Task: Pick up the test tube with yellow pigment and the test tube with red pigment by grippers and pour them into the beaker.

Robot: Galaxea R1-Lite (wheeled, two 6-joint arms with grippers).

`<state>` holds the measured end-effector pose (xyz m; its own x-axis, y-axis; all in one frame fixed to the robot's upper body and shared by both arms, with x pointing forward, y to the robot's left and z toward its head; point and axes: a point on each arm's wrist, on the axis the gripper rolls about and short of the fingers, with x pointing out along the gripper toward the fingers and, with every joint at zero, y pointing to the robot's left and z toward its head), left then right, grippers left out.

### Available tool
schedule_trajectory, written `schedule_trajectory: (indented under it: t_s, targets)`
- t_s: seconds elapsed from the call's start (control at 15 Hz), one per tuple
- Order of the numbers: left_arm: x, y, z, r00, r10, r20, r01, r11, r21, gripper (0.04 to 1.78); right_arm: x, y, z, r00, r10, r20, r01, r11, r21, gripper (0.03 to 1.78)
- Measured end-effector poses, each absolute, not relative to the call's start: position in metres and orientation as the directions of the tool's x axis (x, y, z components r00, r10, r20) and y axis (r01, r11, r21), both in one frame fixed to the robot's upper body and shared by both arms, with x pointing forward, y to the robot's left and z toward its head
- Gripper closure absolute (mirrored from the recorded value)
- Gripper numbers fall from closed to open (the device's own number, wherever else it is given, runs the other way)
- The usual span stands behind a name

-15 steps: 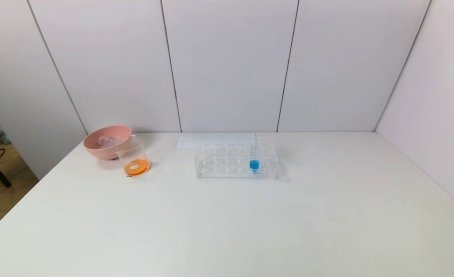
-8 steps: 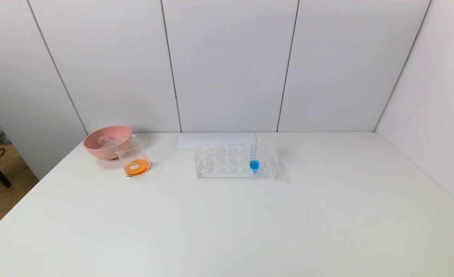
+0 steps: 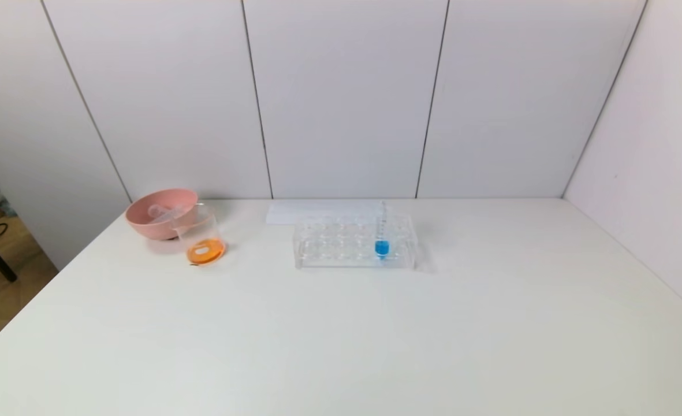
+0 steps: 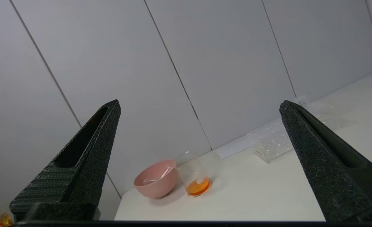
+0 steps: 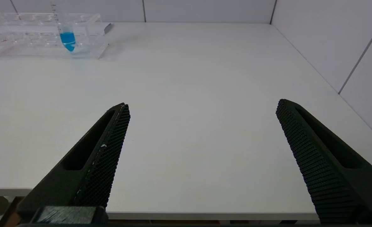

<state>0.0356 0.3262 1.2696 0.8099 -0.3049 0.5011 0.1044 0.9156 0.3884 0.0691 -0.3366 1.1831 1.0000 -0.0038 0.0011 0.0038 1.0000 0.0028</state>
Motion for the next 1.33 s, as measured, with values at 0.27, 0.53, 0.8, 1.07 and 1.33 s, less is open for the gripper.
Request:
schedule_trajectory:
  t_s: [0.27, 0.53, 0.8, 1.07, 1.33]
  targets:
    - [0.051, 0.328, 1.242, 0.836, -0.224, 0.502, 0.041, 0.936, 0.35, 0.06, 0.069, -0.337, 1.183, 1.0, -0.004, 0.001, 0.004, 1.0, 0.003, 0.11]
    - [0.059, 0.33, 1.226, 0.896, -0.158, 0.414, 0.015, 0.945, 0.327, 0.06, 0.069, -0.337, 1.183, 1.0, -0.004, 0.001, 0.004, 1.0, 0.003, 0.11]
    - [0.065, 0.33, 1.212, 0.95, -0.126, 0.287, 0.03, 0.948, 0.316, 0.06, 0.069, -0.337, 1.183, 1.0, -0.004, 0.001, 0.004, 1.0, 0.003, 0.11]
    - [0.067, 0.331, 1.202, 0.979, -0.083, 0.184, 0.024, 0.953, 0.302, 0.06, 0.069, -0.337, 1.183, 1.0, -0.003, 0.001, 0.003, 1.0, 0.003, 0.11]
    - [0.069, 0.332, 1.193, 0.993, -0.071, 0.098, 0.04, 0.958, 0.284, 0.06, 0.069, -0.337, 1.183, 1.0, -0.004, 0.001, 0.004, 1.0, 0.003, 0.11]
